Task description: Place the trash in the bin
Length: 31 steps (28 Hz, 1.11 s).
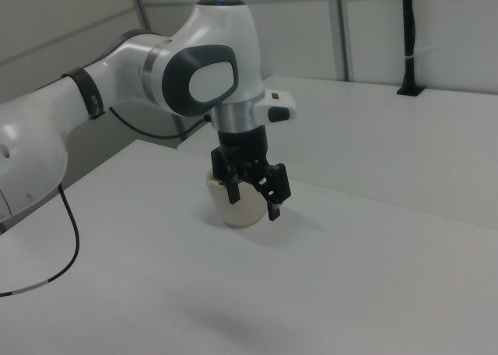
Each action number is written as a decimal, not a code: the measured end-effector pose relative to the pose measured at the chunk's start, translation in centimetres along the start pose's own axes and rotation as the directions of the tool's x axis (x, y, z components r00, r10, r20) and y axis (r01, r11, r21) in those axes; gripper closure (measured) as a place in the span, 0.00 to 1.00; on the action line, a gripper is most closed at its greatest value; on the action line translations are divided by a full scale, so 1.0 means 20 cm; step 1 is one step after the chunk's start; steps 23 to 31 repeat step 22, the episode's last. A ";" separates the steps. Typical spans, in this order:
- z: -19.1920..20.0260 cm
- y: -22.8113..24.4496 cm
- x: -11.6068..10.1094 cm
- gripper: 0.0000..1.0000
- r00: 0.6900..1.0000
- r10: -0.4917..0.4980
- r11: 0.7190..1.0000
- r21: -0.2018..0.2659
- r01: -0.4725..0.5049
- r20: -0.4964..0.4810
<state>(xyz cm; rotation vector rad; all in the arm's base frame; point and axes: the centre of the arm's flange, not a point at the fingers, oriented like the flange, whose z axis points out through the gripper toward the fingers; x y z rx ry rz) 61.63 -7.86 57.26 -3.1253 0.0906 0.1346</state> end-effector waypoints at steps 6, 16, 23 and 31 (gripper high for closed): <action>-0.02 0.08 -0.02 0.00 1.000 0.025 1.000 0.000 -0.025 -0.009; -0.10 0.19 -0.07 0.00 0.999 0.023 1.000 -0.007 -0.024 -0.031; -0.09 0.20 -0.07 0.00 0.999 0.020 1.000 -0.006 -0.020 -0.027; -0.09 0.20 -0.07 0.00 0.999 0.020 1.000 -0.006 -0.020 -0.027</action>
